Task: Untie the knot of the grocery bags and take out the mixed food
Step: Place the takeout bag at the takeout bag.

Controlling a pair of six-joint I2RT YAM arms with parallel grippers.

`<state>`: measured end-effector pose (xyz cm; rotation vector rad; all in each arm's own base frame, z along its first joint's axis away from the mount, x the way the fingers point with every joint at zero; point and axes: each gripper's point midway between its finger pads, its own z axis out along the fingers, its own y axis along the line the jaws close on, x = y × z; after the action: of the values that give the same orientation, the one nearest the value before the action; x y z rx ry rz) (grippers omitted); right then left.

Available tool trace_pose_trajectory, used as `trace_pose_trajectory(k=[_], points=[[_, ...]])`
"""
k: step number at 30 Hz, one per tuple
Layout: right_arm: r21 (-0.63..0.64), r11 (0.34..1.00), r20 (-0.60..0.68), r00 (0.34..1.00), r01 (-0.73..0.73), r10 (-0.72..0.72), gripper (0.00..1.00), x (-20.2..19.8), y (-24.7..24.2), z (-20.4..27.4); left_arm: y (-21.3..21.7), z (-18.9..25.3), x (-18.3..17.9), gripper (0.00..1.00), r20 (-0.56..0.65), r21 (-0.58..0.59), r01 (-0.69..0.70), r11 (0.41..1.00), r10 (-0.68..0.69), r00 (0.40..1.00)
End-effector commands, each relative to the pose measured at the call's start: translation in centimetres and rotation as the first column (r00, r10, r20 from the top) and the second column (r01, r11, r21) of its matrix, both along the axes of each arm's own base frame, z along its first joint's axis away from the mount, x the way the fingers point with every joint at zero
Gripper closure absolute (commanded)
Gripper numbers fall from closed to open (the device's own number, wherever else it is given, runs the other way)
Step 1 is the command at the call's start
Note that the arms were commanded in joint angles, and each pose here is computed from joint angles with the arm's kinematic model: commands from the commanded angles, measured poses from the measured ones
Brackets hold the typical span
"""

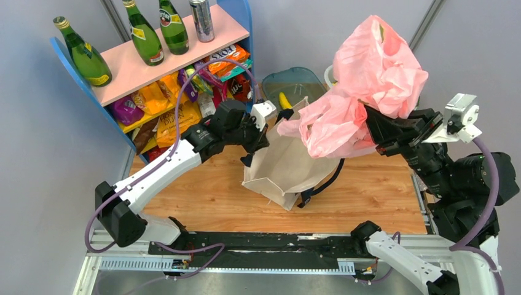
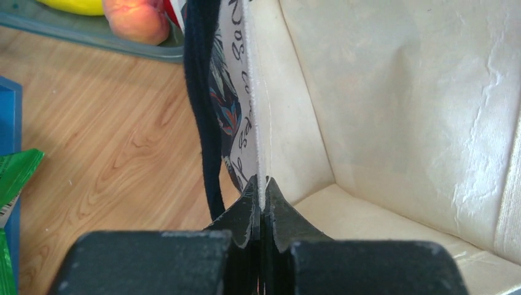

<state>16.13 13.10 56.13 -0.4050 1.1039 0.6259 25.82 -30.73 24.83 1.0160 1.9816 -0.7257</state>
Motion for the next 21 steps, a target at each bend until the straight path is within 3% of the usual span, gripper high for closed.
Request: trace_pose_trajectory(k=[1, 5, 11, 16, 21], points=[[-0.135, 0.983, -0.209, 0.974, -0.123, 0.093, 1.00, 1.4, 3.1, -5.7, -0.5, 4.3, -0.2, 1.00, 0.137, -0.143, 0.032, 0.989, -0.012, 0.990], [-0.181, 0.955, -0.334, 0.928, -0.236, 0.167, 1.00, 3.5, 6.3, -10.4, -0.7, 4.4, -0.9, 1.00, 0.135, -0.176, 0.061, 0.982, -0.037, 0.990], [-0.235, 0.926, -0.499, 0.854, -0.296, 0.147, 1.00, 7.4, 10.2, -19.1, -0.8, 3.7, -1.4, 1.00, 0.113, -0.183, 0.070, 0.981, -0.050, 0.992], [-0.248, 0.904, -0.657, 0.747, -0.348, 0.107, 1.00, 7.9, 12.4, -26.2, 0.1, 3.6, -0.6, 1.00, 0.126, -0.170, 0.011, 0.985, 0.010, 0.992], [-0.281, 0.911, -0.789, 0.613, -0.301, -0.041, 1.00, 8.7, 11.9, -34.3, 1.6, 4.0, 0.8, 1.00, 0.116, -0.201, -0.064, 0.978, 0.088, 0.989]])
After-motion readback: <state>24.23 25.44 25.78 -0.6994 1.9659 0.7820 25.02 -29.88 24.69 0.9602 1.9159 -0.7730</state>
